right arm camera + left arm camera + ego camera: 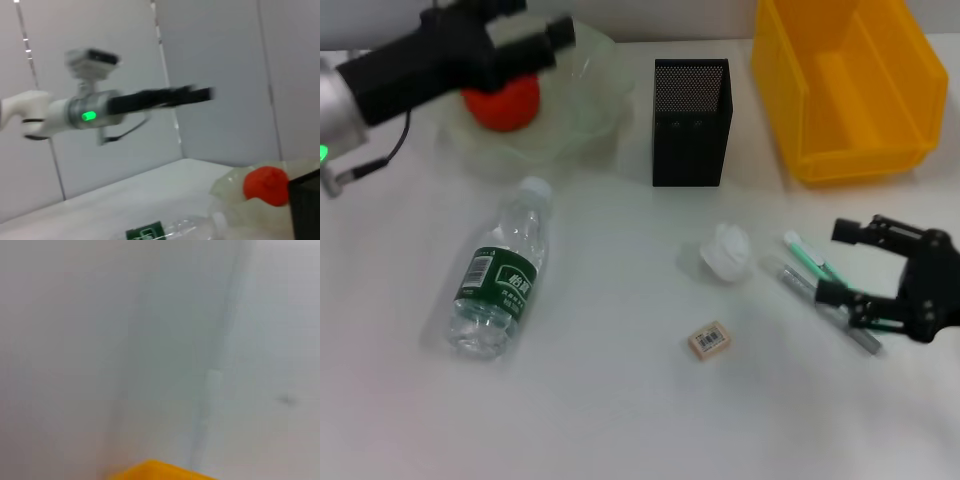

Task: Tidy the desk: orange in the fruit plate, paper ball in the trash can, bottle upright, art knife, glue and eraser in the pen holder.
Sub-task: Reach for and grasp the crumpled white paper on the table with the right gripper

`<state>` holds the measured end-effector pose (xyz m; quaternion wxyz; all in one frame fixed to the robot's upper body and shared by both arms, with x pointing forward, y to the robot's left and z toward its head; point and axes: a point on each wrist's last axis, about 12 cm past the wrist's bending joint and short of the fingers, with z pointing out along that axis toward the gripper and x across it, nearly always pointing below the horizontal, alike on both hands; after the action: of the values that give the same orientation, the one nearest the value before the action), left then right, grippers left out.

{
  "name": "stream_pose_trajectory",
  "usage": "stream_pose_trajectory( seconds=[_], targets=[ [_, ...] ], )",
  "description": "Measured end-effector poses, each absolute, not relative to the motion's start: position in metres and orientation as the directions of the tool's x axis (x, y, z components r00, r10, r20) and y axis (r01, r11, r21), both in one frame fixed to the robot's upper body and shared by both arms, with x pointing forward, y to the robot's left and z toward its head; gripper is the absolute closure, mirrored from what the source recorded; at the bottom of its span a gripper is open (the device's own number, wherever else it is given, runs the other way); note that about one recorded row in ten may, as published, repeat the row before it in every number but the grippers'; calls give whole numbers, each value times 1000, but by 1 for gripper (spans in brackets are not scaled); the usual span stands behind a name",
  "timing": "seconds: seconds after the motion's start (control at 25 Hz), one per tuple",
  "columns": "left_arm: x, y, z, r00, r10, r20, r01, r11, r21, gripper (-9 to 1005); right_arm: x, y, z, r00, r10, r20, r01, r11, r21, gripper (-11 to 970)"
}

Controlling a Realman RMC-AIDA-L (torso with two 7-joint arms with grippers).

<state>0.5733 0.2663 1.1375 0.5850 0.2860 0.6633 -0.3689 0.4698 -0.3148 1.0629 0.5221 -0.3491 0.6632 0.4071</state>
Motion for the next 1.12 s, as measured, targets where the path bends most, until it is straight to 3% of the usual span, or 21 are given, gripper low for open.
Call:
stream_pose_trajectory(
  seconds=[0.12,0.16,0.24,0.28,0.32,0.44,0.48,0.68,0.92,1.12],
  targets=[
    [549,275,1137,-146,32,-989,899,421,-119,180,474,-326,1071,-233,-34,-972,-869,456,193,202],
    [535,278,1130,-166,122,-979,942,315,-120,160,476,-331,1076,-247,-38,-968,-862,465,201,203],
    [530,277,1126,-176,159,-972,953,275,-127,160,483,-339,1091,-283,-58,-957,-853,472,223,205],
    [521,274,1115,-203,249,-947,967,206,-153,160,495,-342,1114,-339,-107,-935,-846,469,253,206],
    [521,274,1115,-203,249,-947,967,206,-153,160,495,-342,1114,-339,-107,-935,-846,469,253,207],
    [518,271,1105,-235,286,-929,963,198,-183,159,514,-334,1152,-415,-239,-878,-845,459,274,210],
    [516,272,1099,-262,268,-927,954,217,-207,159,528,-322,1181,-460,-352,-815,-839,472,270,211],
    [511,277,1093,-268,218,-938,948,231,-218,159,558,-285,1217,-547,-554,-627,-815,522,250,216],
    [503,281,1095,-261,200,-944,956,189,-224,160,580,-239,1227,-549,-694,-465,-829,524,196,222],
    [500,287,1096,-263,196,-945,955,188,-227,160,593,-202,1217,-519,-775,-360,-847,522,99,227]
  ],
)
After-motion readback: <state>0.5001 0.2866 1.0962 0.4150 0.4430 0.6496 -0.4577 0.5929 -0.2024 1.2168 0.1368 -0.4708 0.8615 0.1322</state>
